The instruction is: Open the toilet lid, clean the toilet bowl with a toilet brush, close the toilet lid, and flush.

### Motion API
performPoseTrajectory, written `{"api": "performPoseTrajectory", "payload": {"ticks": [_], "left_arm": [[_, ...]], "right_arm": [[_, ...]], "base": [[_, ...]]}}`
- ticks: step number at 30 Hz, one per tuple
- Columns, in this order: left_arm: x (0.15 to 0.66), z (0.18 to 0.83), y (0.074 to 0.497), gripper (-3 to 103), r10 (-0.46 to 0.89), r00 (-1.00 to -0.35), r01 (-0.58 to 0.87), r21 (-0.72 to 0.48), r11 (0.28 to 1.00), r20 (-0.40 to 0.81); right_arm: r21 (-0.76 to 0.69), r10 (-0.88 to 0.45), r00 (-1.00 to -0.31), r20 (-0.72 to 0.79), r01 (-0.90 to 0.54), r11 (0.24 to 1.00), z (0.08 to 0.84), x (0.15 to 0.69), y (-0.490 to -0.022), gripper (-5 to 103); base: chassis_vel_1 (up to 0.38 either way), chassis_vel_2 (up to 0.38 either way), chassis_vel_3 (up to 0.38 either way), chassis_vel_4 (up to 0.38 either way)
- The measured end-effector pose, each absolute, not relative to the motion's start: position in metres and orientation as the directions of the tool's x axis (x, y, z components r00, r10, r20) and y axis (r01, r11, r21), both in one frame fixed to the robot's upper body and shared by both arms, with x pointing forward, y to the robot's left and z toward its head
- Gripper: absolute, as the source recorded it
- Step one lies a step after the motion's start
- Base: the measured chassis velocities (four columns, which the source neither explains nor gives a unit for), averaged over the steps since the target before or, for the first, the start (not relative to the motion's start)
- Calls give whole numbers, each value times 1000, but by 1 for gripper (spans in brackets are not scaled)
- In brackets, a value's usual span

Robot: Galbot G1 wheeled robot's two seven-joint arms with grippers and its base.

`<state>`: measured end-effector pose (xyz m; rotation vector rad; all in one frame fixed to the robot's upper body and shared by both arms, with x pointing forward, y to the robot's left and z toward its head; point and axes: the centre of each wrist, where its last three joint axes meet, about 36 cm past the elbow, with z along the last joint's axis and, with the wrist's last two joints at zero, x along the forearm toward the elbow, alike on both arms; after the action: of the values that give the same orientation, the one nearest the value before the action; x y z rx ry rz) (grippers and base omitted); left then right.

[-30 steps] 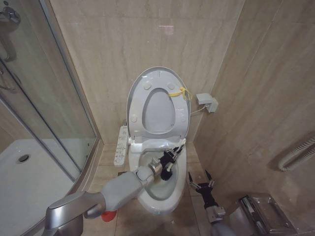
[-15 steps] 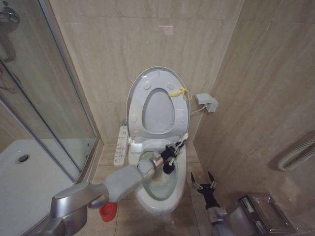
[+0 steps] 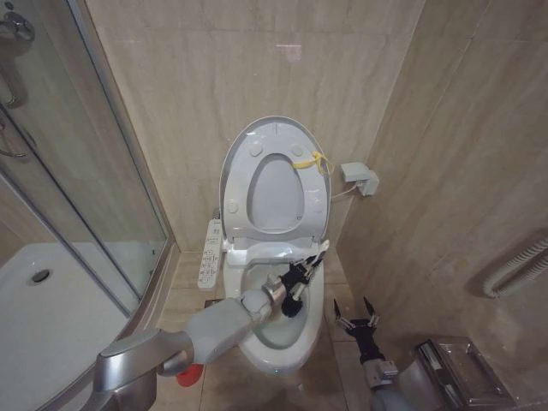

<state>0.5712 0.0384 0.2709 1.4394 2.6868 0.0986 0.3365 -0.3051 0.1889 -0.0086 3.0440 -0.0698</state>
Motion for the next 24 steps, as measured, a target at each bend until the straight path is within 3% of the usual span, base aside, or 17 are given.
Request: {"api": "performPoseTrajectory", "payload": {"ticks": [10, 18, 24], "left_arm": [[591, 304, 10, 16, 819, -557, 816, 93, 571, -140], [594, 282, 22, 16, 826, -555, 815, 129, 564, -101], [587, 293, 6, 16, 829, -544, 823, 105, 557, -133]], "right_arm": [[-41, -10, -995, -98, -6, 999, 189, 336, -301, 100], [-39, -14, -995, -100, -10, 999, 189, 335, -298, 100], [-37, -14, -995, -103, -10, 999, 190, 337, -296, 100]], "base": [[0, 0, 0, 0], [0, 0, 0, 0], [0, 0, 0, 0]]}}
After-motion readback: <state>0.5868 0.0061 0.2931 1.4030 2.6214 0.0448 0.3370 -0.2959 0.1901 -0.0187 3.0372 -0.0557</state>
